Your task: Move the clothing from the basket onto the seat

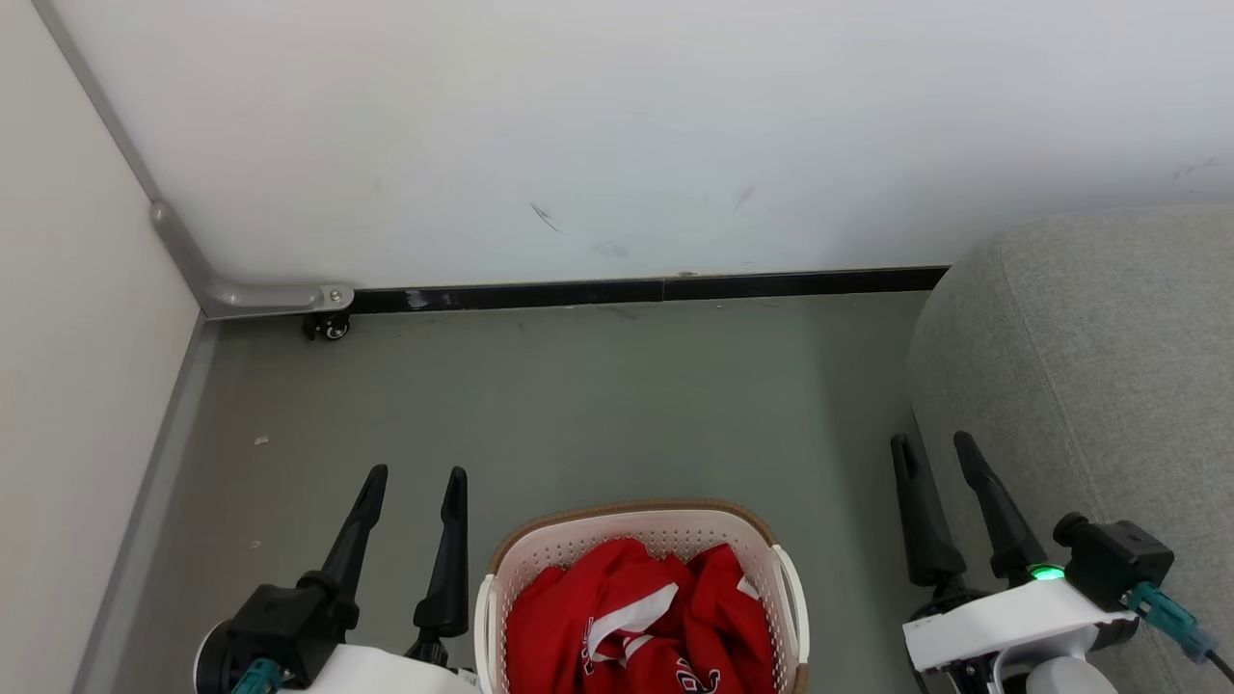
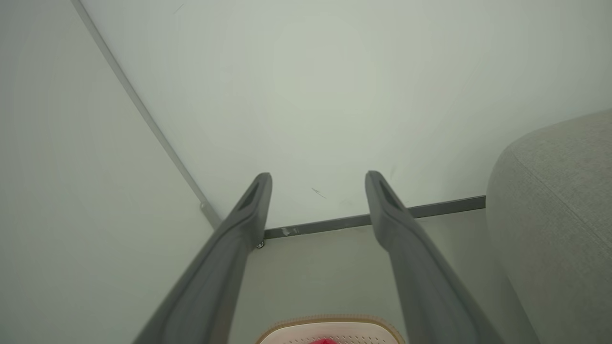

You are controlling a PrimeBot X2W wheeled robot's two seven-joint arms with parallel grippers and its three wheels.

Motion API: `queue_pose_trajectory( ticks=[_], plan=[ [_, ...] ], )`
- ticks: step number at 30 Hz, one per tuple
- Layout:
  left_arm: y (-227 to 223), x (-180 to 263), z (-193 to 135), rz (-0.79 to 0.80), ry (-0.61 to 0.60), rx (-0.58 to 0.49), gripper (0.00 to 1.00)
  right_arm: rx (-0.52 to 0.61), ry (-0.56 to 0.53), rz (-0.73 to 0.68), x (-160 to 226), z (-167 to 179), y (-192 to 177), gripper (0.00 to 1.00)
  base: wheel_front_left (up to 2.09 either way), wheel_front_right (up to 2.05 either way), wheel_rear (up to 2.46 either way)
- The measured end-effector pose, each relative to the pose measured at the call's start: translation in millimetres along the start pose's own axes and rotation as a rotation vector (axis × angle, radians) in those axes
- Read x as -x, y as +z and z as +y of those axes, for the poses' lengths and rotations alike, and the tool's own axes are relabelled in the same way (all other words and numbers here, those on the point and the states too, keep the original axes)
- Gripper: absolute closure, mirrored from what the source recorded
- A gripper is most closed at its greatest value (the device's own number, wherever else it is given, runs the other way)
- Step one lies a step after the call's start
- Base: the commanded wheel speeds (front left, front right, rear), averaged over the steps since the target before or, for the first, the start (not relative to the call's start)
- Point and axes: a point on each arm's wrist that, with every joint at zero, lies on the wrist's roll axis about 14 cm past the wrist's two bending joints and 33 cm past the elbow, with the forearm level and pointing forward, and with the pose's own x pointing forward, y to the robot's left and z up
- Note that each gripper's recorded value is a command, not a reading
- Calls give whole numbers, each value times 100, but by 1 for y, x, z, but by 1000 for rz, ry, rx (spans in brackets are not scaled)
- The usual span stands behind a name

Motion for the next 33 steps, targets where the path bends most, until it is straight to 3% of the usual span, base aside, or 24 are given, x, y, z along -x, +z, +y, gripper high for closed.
queue_pose_trajectory(
  ticks=[23,33],
  plan=[
    [-34,10,13,109,70,-70,0,150,-9,94,6,-9,-22,0,0,0,0],
    [-35,11,12,112,75,-81,0,119,-23,134,11,-11,-29,0,0,0,0]
  ],
)
